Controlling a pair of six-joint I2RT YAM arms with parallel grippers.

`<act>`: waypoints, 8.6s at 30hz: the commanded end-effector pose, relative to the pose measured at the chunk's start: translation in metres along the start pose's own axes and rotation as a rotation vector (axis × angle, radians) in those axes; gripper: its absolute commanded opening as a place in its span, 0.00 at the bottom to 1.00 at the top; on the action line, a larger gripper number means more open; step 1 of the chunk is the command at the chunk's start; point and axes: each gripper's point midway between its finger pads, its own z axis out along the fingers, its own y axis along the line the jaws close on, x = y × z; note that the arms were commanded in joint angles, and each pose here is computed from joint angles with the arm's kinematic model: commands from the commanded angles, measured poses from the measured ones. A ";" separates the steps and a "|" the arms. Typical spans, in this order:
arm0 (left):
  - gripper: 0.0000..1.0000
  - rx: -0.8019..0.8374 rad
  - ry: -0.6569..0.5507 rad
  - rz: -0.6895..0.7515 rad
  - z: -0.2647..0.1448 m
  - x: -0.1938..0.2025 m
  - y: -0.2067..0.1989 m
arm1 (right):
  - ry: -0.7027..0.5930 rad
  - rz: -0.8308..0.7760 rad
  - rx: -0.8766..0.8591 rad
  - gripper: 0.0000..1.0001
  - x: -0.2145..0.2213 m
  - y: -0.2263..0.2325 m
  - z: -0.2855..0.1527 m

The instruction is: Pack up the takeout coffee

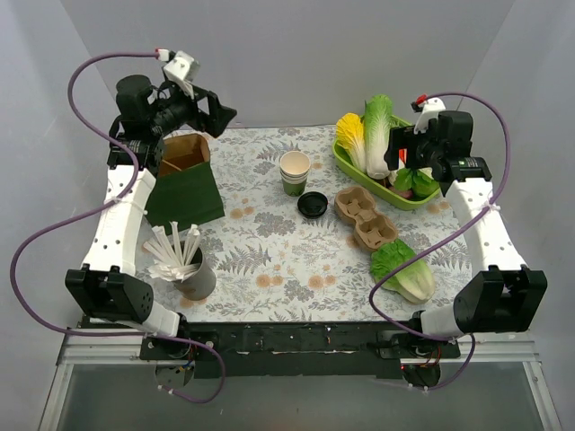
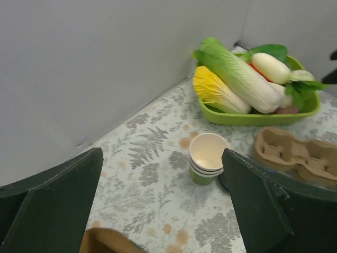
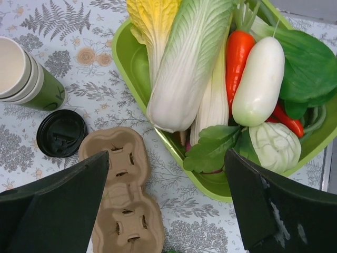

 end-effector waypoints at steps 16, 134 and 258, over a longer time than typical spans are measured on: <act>0.98 0.249 0.125 -0.069 -0.016 0.015 -0.087 | -0.094 -0.643 -0.492 0.68 -0.059 0.129 0.048; 0.96 -0.051 0.338 -0.482 0.137 0.183 -0.119 | -0.039 -0.389 -0.579 0.01 -0.050 0.196 0.140; 0.98 0.133 0.126 -0.161 0.045 0.067 -0.152 | 0.023 -0.893 -0.909 0.50 0.081 0.204 -0.037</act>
